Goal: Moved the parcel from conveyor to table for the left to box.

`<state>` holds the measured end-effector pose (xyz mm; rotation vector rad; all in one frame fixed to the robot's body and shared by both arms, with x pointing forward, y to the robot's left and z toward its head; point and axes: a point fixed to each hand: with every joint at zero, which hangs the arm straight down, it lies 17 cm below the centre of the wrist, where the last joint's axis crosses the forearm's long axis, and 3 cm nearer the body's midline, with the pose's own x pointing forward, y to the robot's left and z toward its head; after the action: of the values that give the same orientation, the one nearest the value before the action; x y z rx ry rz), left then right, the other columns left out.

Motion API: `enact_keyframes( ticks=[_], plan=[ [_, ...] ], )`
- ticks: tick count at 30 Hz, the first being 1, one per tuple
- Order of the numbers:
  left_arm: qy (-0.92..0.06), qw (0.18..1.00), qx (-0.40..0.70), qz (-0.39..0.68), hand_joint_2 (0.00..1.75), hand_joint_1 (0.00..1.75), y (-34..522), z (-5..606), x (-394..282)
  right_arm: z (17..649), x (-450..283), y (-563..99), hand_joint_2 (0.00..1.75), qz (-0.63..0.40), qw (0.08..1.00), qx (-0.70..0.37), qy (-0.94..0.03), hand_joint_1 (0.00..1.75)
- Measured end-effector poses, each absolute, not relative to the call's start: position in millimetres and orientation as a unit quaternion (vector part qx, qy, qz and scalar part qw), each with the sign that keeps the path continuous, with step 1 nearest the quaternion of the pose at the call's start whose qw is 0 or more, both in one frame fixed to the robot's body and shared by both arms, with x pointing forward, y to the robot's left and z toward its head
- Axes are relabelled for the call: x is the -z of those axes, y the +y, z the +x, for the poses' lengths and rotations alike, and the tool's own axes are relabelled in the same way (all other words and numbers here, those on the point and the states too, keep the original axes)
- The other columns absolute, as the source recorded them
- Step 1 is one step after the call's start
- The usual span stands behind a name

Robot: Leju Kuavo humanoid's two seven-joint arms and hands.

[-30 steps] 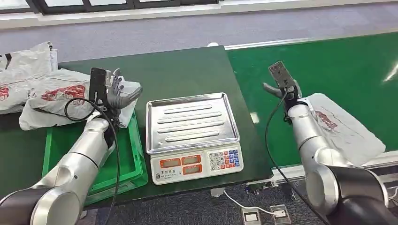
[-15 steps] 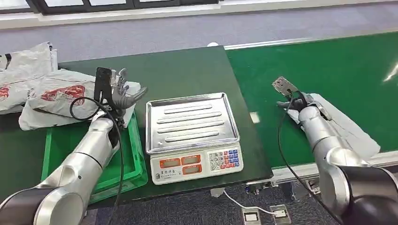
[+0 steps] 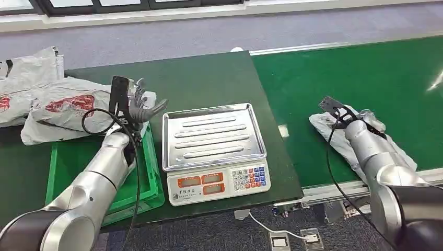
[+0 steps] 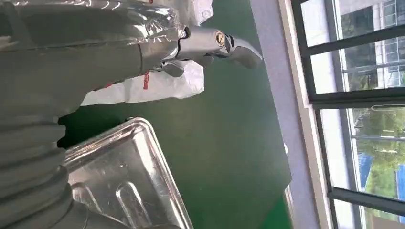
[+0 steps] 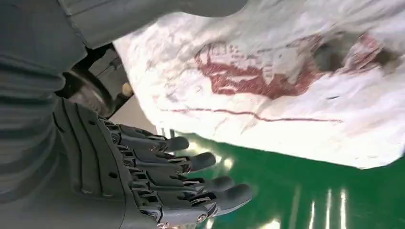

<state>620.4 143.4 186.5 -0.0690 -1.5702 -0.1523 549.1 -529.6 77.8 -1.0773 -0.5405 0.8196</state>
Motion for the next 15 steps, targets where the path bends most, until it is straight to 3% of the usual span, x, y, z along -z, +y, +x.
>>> enact_keyframes(
  ticks=[15],
  plan=[
    [-0.704,0.707,0.067,-0.027,1.75,0.0,146.3,620.2,-183.7,508.2,-57.5,-585.1,1.75,-0.514,0.747,-0.38,-0.185,0.0]
  ],
)
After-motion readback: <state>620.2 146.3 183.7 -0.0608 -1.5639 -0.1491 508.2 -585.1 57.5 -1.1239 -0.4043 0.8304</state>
